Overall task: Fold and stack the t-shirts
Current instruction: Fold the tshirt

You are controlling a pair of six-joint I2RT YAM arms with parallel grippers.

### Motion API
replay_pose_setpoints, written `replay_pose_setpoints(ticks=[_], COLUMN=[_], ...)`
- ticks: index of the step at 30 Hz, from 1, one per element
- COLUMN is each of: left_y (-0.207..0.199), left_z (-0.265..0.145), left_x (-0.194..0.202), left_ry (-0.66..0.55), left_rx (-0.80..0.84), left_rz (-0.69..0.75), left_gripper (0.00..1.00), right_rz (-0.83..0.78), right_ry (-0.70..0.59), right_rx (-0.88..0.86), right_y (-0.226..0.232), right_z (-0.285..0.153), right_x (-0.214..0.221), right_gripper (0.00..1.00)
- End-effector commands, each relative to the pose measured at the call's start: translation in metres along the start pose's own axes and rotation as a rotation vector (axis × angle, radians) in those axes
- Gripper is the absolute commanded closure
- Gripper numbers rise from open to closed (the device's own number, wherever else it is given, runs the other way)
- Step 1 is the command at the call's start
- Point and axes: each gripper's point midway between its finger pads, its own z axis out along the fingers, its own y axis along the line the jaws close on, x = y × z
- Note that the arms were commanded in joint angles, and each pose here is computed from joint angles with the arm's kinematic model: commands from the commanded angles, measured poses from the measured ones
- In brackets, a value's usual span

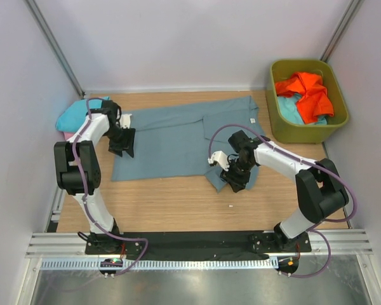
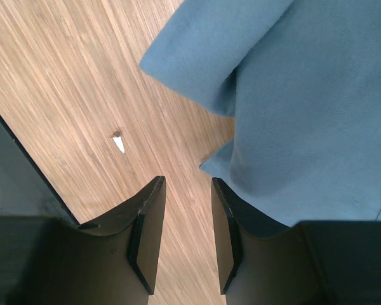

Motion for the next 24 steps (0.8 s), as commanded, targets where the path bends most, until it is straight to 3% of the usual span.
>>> replay_pose_setpoints(ticks=[1,24], left_y=[0.001,0.002], left_z=[-0.007,-0.005], left_x=[-0.017,-0.021], left_ry=[-0.044,-0.025], left_rx=[-0.004,-0.008], left_rz=[-0.004,-0.017], left_gripper=[0.46,0.46], right_rz=[-0.031,-0.049], right_ry=[0.011,0.154], right_rx=[0.011,-0.011], right_y=[-0.002,-0.014], right_z=[0.001,0.028], right_x=[-0.001,0.018], right_gripper=[0.59,0.58])
